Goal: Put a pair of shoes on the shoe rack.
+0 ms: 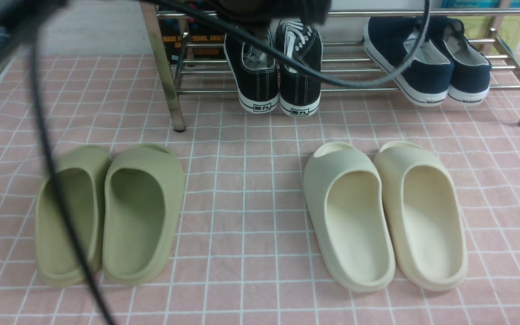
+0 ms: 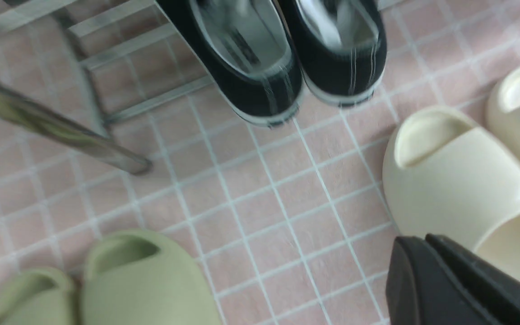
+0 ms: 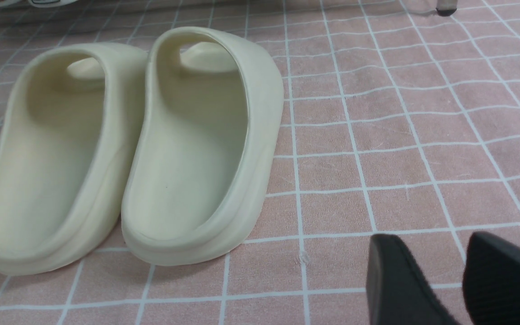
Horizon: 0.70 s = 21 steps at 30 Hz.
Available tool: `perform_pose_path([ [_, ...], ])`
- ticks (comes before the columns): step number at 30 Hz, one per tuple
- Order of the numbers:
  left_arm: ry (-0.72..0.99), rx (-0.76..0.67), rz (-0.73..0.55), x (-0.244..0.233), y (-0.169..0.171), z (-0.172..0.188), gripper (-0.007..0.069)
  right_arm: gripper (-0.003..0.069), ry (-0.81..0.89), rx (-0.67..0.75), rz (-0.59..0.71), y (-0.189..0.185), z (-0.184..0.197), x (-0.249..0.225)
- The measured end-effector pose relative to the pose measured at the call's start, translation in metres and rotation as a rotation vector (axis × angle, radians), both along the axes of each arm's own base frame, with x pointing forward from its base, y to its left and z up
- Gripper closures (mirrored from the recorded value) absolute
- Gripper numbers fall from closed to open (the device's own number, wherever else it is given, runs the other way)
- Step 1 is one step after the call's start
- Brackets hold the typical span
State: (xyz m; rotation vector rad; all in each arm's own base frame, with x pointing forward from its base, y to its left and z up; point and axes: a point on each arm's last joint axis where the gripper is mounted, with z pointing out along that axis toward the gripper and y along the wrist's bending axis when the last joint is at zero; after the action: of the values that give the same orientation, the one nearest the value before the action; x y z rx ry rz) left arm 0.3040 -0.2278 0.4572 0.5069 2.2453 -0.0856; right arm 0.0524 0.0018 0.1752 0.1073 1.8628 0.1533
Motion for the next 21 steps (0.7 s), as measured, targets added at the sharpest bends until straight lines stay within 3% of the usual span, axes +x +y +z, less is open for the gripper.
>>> perform_pose_path([
  [4,-0.178,-0.118,0.011,-0.059,0.054,0.073,0.0589,0.0419,0.000,0.000,0.000,0.000,0.000,0.000],
  [10,-0.258,-0.177,0.018,-0.126,0.113,0.099,0.0584,0.0419,0.000,0.000,0.000,0.000,0.000,0.000],
  [15,-0.225,-0.140,0.023,-0.165,0.148,0.060,0.0582,0.0419,0.000,0.000,0.000,0.000,0.000,0.000],
  [21,-0.441,-0.207,-0.118,-0.199,0.168,-0.038,0.0580,0.0419,0.000,0.000,0.000,0.000,0.000,0.000],
])
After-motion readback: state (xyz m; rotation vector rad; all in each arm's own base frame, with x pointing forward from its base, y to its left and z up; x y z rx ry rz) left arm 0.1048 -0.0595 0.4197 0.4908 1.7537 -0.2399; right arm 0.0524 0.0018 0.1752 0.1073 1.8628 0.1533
